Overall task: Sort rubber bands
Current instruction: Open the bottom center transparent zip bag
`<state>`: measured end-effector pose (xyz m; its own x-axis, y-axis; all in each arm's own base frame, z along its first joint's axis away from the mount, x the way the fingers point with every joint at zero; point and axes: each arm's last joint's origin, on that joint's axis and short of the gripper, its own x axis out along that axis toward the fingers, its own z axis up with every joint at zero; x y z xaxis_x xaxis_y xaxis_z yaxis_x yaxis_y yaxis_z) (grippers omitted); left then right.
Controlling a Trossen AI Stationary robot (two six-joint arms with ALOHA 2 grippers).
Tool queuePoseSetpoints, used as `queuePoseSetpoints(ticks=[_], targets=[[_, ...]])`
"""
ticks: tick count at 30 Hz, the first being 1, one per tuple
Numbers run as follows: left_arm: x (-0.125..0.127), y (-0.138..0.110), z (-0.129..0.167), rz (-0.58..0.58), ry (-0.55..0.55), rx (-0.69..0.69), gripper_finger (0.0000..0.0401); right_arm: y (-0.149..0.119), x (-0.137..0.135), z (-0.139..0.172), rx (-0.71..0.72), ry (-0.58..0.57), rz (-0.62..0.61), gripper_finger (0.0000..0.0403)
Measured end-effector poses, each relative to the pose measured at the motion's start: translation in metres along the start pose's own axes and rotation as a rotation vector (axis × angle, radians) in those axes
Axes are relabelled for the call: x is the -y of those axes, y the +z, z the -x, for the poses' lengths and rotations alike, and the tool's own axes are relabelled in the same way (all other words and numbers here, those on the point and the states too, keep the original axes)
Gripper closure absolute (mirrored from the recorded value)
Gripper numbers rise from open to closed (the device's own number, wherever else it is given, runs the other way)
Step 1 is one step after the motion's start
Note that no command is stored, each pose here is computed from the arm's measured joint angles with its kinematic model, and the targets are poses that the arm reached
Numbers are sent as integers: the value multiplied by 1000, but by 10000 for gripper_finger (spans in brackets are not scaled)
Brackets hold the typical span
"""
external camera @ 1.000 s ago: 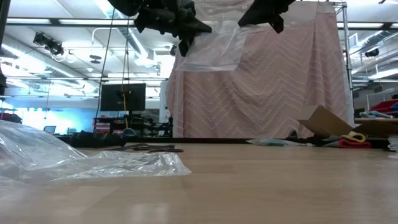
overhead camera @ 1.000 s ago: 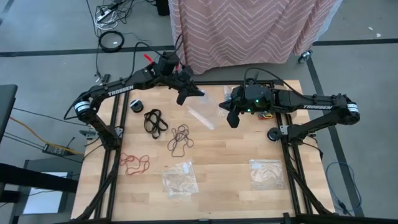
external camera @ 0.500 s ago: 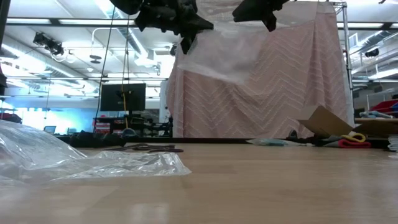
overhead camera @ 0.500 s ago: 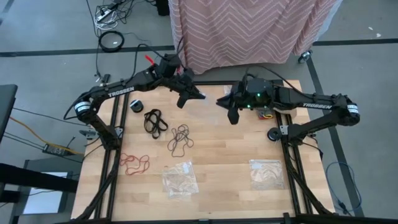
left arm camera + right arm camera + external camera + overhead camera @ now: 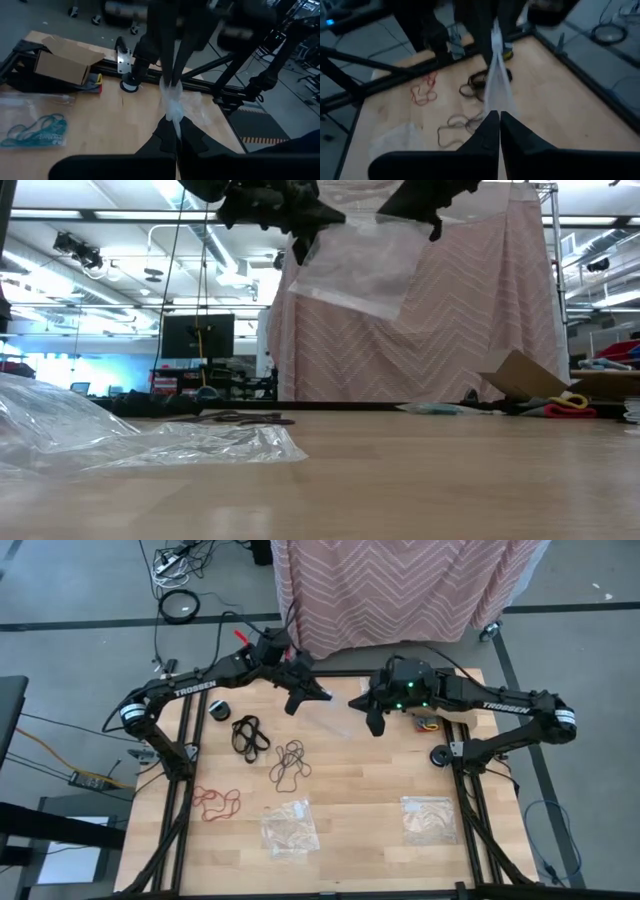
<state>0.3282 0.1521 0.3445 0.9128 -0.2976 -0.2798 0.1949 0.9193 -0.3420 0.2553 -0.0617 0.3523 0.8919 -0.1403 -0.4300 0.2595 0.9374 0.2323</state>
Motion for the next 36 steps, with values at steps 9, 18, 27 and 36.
queuePoseSetpoints(ticks=[9, 18, 27, 36], targets=[[1, 1, 0, 10, -10, 7, 401, -8, 2, -26, -73, 34, -9, 402], [9, 0, -10, 1, -42, 1, 401, -12, 6, -59, -79, 165, 7, 368], [11, -7, -20, 6, -37, -41, 401, -2, 21, -64, -14, 256, -70, 244], [-5, -8, -10, 9, 40, -34, 401, -19, 21, -63, -223, 343, -210, 167]])
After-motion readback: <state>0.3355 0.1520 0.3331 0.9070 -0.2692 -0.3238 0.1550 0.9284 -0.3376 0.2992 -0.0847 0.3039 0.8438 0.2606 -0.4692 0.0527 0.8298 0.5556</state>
